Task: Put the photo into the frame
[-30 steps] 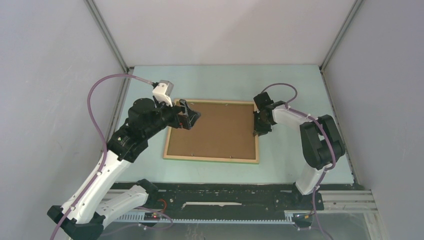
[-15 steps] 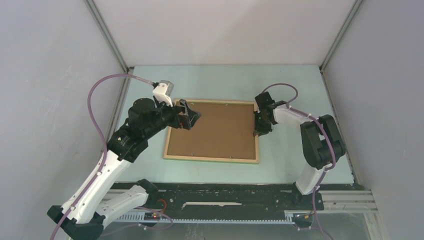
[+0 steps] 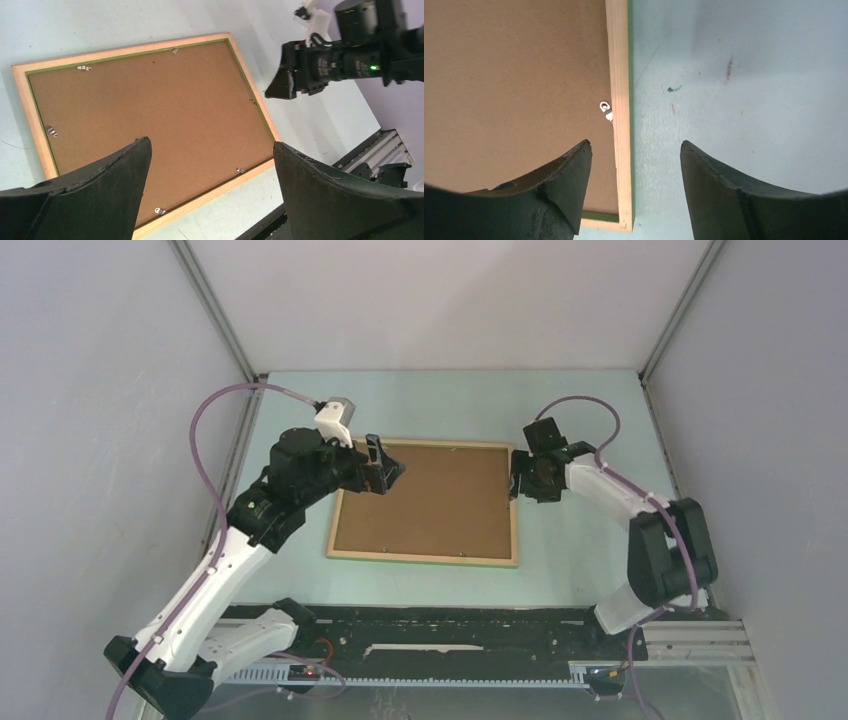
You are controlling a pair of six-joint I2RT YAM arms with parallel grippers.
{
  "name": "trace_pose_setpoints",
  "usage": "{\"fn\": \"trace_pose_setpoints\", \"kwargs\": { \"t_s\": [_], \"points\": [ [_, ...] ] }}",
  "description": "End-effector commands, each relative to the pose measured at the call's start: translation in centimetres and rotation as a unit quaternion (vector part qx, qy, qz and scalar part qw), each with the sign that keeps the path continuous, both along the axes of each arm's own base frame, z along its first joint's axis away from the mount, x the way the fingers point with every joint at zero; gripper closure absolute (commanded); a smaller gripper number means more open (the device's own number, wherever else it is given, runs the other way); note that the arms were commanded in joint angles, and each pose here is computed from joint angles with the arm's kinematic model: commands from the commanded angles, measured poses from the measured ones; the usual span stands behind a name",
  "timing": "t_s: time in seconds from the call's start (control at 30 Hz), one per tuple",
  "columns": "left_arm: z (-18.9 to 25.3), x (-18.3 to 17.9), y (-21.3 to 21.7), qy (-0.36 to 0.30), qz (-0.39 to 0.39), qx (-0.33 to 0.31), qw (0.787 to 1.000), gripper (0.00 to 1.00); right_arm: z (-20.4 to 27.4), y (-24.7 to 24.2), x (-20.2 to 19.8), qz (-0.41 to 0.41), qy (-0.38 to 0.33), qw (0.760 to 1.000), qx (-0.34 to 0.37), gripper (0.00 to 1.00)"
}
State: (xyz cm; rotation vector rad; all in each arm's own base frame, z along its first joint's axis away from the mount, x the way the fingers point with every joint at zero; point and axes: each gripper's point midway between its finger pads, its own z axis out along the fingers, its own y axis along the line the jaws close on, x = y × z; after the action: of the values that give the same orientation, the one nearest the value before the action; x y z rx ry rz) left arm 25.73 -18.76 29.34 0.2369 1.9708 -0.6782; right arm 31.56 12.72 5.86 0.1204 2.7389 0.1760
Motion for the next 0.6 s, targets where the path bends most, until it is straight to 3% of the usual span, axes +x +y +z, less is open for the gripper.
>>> {"fn": "trace_pose_setpoints", "kwargs": {
  "t_s": [0.0, 0.2, 0.37, 0.57],
  "points": [
    [-0.7, 0.4, -0.3, 0.011, -0.005, -0.018, 1.0, 0.0, 2.0, -1.3, -1.5, -0.005, -0.032, 0.999, -0.021, 0.27],
    [-1.3, 1.2, 0.3, 0.017, 0.011, -0.022, 1.0, 0.0, 1.0, -1.6, -5.6, 0.018, -0.037, 0.999, -0.023, 0.26],
    [-1.9, 1.8, 0.7, 0.026, 0.026, -0.013, 0.999, 0.0, 1.3, 0.4, -7.6, 0.039, -0.059, 0.997, 0.035, 0.26],
    [-1.5, 1.9, 1.3, 0.018, 0.035, -0.013, 0.999, 0.0, 1.4, 2.2, -8.4, 0.002, -0.038, 0.995, 0.09, 0.29]
  ]
}}
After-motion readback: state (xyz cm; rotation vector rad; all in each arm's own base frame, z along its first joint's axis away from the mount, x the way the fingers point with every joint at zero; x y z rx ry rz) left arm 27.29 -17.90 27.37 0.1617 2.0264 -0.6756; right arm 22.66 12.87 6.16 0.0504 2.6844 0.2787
